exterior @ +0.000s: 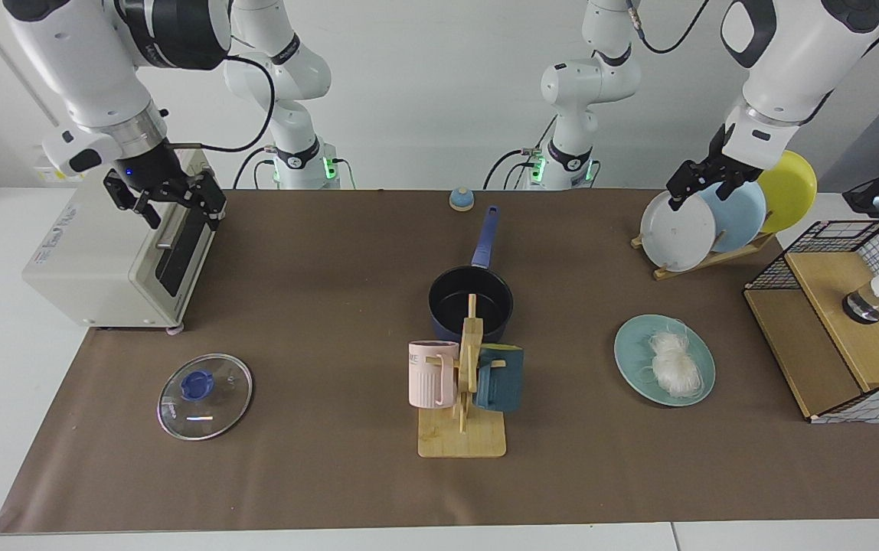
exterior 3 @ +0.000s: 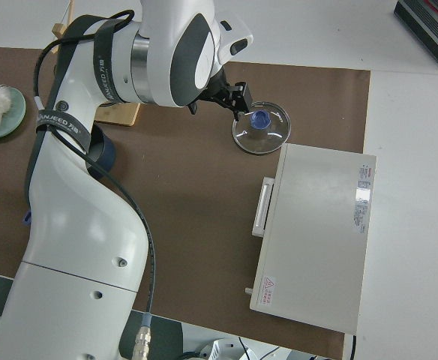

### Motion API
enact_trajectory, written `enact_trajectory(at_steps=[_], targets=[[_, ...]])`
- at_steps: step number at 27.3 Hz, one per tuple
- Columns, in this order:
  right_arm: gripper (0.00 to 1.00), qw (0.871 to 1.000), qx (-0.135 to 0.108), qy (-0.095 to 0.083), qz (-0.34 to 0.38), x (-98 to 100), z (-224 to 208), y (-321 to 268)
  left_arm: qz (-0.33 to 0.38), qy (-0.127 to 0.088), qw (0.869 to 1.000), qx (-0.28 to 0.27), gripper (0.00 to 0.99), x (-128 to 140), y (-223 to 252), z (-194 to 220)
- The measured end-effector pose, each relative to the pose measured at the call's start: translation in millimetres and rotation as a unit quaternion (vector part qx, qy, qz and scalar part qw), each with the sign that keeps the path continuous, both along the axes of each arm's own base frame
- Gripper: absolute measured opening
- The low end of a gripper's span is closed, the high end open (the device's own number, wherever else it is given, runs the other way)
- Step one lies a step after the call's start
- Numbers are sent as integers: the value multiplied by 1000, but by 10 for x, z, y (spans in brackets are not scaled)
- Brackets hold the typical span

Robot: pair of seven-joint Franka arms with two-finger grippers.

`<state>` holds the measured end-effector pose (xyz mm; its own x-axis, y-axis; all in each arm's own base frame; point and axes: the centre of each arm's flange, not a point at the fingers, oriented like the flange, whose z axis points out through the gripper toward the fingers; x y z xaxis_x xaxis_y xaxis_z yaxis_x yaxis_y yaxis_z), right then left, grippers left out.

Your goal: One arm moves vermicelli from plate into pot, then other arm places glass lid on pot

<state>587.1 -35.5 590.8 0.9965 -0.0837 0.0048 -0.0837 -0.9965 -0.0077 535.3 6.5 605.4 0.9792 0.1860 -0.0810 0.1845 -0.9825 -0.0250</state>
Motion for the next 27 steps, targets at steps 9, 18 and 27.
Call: enact_trajectory(at_steps=[9,18,27], targets=[[1000,1000,-3,-3,26,384,-332,-34,-6,0,1000,0,991,0,-64,4],[1000,998,-8,-20,51,708,-750,-105,-4,-34,999,-38,991,71,-143,60],[1000,998,-11,-22,54,927,-1159,-130,-4,-98,994,-41,991,229,-79,90]])
